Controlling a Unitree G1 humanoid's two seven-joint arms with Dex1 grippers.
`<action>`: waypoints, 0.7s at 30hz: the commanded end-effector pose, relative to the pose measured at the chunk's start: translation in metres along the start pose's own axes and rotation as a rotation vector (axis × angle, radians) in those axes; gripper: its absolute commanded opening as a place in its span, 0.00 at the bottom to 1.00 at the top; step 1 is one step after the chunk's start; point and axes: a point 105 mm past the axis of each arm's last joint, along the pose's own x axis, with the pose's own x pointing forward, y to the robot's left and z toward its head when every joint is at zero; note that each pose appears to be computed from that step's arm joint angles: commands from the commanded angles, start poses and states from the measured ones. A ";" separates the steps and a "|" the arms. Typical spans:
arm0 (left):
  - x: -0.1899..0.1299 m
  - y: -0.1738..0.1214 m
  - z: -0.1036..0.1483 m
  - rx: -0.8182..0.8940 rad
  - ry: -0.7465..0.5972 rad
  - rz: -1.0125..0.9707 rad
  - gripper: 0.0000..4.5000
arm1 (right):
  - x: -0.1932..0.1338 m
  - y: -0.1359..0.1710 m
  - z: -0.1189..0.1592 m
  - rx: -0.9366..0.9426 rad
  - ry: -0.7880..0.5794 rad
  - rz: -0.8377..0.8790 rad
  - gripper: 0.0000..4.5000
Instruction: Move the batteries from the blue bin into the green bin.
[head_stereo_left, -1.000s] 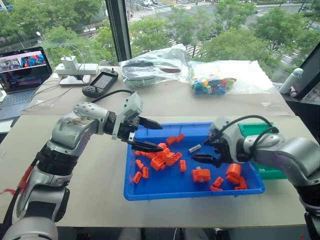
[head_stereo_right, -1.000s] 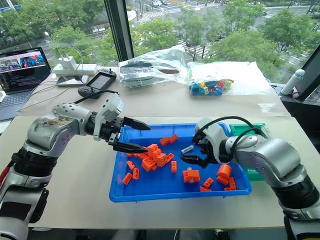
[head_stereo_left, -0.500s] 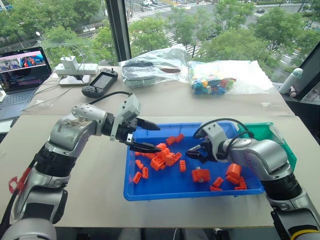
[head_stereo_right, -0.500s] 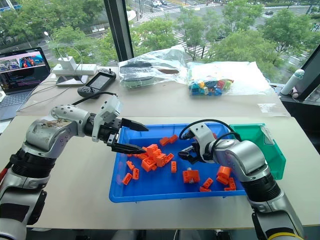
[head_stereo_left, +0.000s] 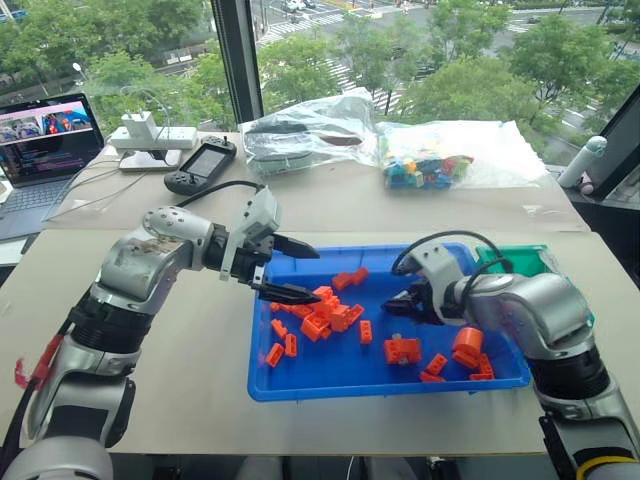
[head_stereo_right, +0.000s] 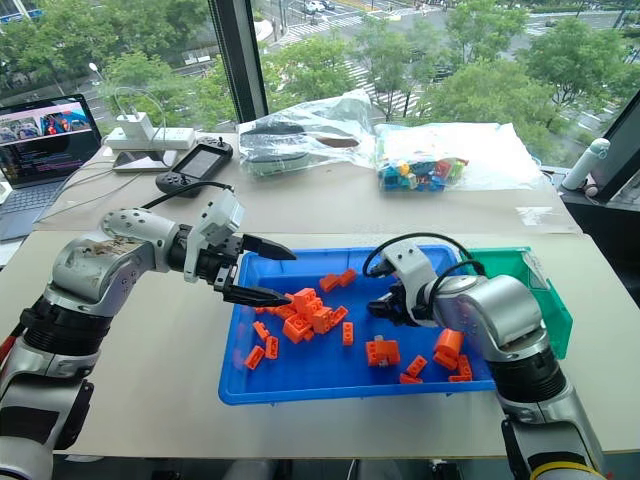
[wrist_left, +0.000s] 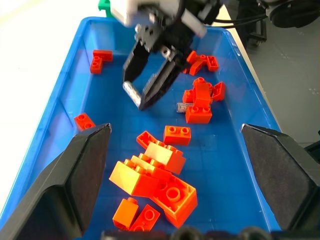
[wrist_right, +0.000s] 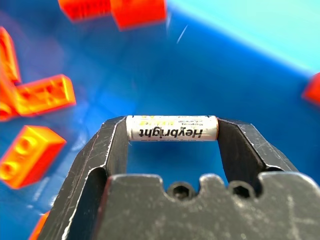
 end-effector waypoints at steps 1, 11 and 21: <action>0.000 -0.001 0.008 0.040 -0.015 -0.016 1.00 | -0.058 -0.028 0.024 0.007 -0.130 -0.092 0.56; 0.015 0.004 0.012 0.056 -0.059 -0.031 1.00 | -0.117 -0.107 -0.003 0.249 -0.169 -0.416 0.56; 0.016 0.005 0.012 0.061 -0.050 -0.036 1.00 | -0.115 -0.115 -0.046 0.239 -0.012 -0.487 0.56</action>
